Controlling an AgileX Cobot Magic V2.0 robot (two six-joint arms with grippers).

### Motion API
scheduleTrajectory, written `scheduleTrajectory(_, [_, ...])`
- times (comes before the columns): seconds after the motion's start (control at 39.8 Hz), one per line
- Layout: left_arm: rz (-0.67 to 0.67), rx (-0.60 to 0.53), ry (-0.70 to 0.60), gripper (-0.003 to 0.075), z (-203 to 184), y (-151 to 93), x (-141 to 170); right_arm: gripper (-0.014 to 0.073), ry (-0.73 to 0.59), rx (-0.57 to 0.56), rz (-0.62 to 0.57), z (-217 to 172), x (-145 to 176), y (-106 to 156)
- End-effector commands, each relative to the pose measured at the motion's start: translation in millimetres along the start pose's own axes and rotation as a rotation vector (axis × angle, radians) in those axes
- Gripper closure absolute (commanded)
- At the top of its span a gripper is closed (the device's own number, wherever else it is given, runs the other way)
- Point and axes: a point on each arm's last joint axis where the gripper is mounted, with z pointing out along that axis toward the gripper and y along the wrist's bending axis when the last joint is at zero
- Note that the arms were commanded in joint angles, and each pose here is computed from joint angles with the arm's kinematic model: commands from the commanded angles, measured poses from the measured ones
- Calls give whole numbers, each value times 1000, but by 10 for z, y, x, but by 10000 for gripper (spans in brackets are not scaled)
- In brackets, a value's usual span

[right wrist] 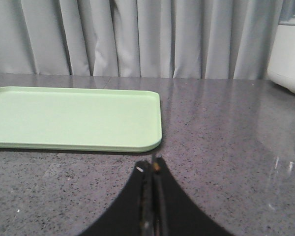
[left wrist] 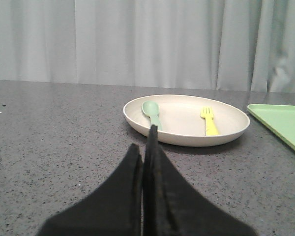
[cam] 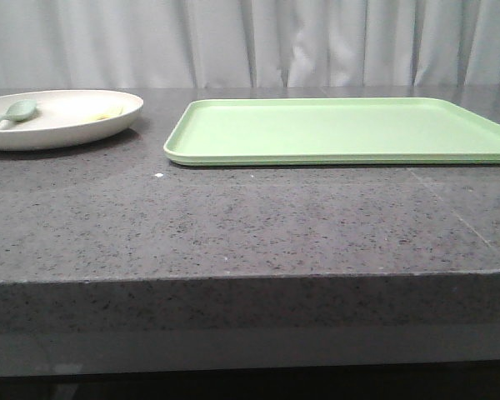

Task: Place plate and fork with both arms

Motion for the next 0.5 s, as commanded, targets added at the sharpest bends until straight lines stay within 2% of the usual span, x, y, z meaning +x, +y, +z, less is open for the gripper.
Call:
scheduleTrajectory(0.0, [-19, 5, -101, 738, -21, -3, -83, 663, -99, 8, -2, -19, -92, -7])
scheduleTrajectory(0.48, [-19, 5, -101, 738, -21, -3, -83, 663, -99, 8, -2, -19, -92, -7])
